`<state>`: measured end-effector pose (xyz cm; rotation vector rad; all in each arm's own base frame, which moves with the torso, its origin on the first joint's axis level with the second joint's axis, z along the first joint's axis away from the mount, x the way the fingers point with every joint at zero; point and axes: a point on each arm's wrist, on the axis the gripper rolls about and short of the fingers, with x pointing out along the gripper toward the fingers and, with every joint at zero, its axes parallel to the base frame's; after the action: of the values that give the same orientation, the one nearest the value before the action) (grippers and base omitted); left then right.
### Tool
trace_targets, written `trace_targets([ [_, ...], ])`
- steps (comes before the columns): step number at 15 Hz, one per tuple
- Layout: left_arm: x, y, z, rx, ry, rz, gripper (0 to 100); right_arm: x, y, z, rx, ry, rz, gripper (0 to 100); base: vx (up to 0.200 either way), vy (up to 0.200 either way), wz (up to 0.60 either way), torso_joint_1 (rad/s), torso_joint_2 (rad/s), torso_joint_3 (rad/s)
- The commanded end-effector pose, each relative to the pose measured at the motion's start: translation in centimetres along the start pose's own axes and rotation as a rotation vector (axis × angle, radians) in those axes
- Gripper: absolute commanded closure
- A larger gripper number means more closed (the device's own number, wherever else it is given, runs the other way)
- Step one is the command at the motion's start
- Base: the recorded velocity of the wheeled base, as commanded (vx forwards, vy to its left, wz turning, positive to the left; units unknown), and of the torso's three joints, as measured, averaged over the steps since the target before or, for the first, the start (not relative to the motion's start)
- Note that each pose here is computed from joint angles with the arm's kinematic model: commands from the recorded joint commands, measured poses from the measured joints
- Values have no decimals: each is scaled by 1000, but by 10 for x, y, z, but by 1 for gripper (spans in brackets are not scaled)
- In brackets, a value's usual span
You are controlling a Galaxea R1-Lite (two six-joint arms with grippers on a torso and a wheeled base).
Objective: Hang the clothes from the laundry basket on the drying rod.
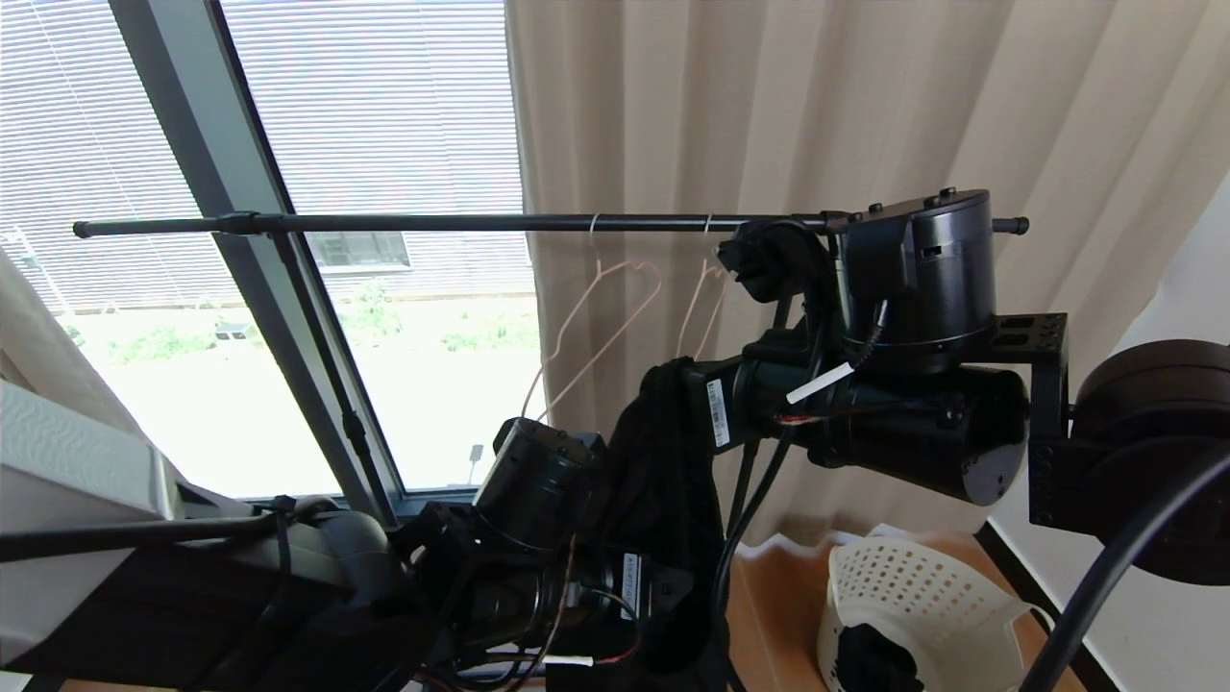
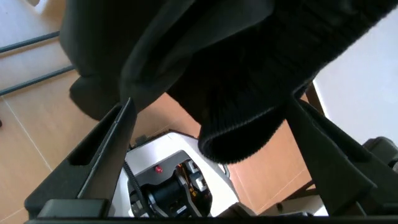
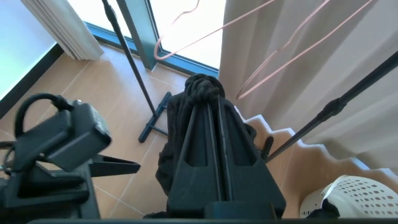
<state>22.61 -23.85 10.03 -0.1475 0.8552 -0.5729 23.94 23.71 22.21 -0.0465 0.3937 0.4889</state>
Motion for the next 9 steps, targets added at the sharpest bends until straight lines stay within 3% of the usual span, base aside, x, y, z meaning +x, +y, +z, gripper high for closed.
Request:
trace_targets([
  [1,17,-7,-8,21,27,25,0,-2,0,1,0,-5,3,100,0,0,0,0,0,0],
  [9,45,0,-26,15,69,126,0,-11,-3,8,10,-32,2,100,0,0,0,0,0,0],
])
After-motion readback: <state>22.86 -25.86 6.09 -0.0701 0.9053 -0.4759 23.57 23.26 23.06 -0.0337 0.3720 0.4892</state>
